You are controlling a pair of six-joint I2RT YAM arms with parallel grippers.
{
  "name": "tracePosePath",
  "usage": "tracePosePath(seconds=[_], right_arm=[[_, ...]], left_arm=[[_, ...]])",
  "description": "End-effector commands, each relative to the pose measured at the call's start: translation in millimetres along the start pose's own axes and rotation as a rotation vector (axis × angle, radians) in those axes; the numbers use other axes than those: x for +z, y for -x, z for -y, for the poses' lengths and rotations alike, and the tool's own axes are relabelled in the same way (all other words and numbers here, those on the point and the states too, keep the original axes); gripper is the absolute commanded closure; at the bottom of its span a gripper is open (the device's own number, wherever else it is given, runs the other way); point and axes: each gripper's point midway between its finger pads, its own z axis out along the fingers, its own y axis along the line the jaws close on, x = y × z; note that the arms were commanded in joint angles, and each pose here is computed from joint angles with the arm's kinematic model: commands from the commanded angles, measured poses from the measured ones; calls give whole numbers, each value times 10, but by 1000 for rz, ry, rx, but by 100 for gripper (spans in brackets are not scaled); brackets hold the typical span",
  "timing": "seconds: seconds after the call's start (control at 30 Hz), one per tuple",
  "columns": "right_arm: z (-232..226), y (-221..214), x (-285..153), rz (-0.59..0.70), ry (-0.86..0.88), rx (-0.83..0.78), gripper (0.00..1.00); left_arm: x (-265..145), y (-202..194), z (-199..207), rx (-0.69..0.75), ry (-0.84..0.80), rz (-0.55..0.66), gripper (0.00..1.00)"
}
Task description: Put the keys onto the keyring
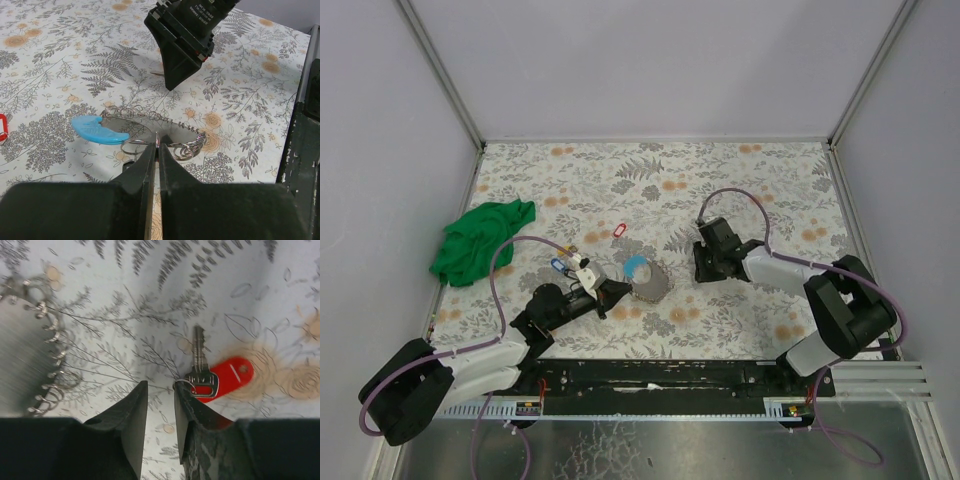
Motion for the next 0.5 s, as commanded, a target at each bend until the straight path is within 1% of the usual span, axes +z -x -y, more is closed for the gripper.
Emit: tracePosePath(seconds=[0.0,0.13,0.23,0.33,0.47], right_arm=[[-265,259,68,71,81,16,64],[-409,507,54,112,126,-19,62],[-465,668,-50,133,139,-88,62],[-413,712,-186,103,118,-219,61],[-223,659,-294,12,49,-382,59]], left_arm=[[14,164,-23,28,14,59,100],[15,176,-20,29,14,63,100],[9,178,-31,30,20,64,100],[-5,185,-42,33,28,67,100],[-15,192,-46,36,31,72,100]])
